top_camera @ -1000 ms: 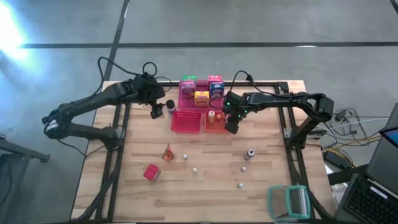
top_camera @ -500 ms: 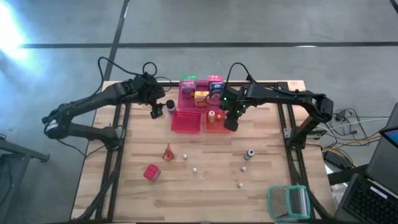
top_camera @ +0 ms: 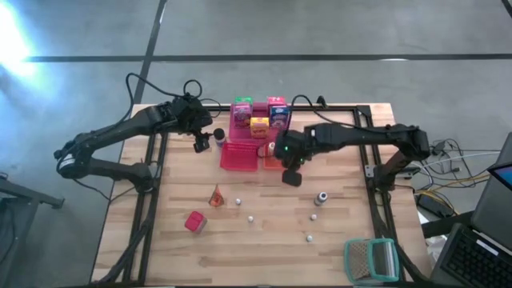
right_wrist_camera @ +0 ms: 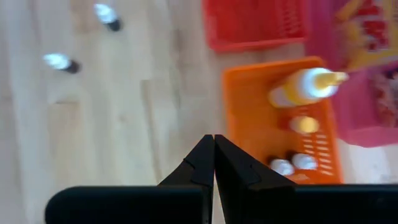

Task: Pick & Place Kitchen Items
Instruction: Put the small black food coloring bottle into the orange bin

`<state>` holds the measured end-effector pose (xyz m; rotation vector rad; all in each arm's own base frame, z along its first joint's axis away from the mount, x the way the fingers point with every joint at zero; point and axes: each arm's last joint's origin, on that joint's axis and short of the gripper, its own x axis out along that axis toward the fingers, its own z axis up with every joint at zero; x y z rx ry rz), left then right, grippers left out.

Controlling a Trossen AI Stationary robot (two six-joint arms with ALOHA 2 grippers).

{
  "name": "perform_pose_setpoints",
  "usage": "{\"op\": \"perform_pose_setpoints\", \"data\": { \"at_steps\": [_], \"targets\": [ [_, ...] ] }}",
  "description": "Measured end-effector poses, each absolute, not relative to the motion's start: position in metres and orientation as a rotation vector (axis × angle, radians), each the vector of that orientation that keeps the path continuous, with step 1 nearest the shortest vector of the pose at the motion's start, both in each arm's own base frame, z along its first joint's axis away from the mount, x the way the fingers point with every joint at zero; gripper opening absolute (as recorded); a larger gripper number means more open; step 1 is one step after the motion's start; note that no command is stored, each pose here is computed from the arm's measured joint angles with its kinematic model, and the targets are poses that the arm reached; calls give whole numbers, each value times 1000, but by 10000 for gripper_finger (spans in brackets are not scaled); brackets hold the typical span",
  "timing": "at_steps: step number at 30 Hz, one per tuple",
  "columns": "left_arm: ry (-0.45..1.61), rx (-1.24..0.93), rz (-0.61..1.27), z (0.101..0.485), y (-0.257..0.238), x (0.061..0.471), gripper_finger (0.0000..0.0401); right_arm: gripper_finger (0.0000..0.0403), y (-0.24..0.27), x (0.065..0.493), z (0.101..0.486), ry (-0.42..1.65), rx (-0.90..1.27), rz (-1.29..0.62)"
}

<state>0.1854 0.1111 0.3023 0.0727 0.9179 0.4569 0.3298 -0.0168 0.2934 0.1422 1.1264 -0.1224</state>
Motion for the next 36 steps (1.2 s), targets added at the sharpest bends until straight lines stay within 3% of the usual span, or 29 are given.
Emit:
{"op": "perform_pose_setpoints", "data": {
  "at_steps": [15, 36],
  "targets": [
    [918, 73, 457, 302, 111, 185, 262, 9, 90, 306, 289, 1237, 284, -200],
    [918, 73, 457, 302, 111, 185, 262, 8, 165, 259, 280, 1208, 776, -646]
  ]
}}
